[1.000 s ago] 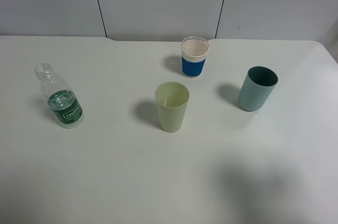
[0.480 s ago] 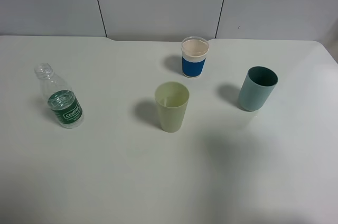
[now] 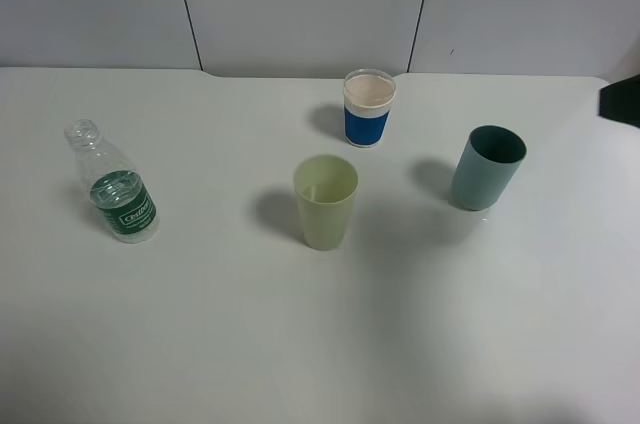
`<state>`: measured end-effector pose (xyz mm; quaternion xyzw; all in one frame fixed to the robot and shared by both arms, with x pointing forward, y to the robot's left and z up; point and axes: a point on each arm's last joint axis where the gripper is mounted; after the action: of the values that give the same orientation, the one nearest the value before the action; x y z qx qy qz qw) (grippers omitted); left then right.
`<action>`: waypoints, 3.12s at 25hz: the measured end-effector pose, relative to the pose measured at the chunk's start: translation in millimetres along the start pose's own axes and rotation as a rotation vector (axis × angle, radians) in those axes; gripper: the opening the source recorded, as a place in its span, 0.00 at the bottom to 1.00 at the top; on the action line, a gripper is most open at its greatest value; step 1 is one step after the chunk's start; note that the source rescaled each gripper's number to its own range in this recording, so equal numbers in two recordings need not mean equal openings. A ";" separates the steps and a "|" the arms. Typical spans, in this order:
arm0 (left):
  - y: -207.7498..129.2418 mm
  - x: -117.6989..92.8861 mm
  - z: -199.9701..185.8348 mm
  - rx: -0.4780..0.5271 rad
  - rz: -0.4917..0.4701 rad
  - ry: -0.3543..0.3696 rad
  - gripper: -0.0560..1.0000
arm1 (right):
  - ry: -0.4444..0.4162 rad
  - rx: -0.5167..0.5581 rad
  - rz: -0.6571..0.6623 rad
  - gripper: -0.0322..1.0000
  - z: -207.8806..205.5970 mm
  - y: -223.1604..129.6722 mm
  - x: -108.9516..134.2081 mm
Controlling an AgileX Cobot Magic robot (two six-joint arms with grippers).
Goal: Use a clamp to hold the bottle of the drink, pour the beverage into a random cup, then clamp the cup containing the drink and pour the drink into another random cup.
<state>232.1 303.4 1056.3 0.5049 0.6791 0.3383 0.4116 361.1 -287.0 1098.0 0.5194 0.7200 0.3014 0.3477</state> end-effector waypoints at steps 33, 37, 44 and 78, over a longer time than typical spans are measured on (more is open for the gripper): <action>0.0 -0.1 0.0 0.000 -0.001 -0.001 1.00 | 0.425 0.185 -0.330 1.00 116.3 -0.9 142.2; 0.0 -0.1 0.0 0.000 -0.001 -0.001 1.00 | 0.438 0.176 -0.342 1.00 120.9 -2.9 147.7; 0.0 -0.1 0.0 0.000 -0.001 -0.001 1.00 | 0.464 0.179 -0.451 1.00 136.9 -40.3 151.9; 0.0 -0.1 0.0 0.000 0.001 -0.001 1.00 | 0.554 -0.261 -0.542 1.00 215.7 -78.9 203.1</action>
<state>232.1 303.3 1056.3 0.5055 0.6787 0.3382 0.4117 449.8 -98.8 872.8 0.1615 0.8529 0.4164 0.2704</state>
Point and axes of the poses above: a point on each arm's last joint axis where the gripper is mounted, z pointing out along that axis toward the gripper, x along the wrist's bending axis when the last joint is at zero, y = z × x, and after that the axes turned 10 degrees about -z, right-handed
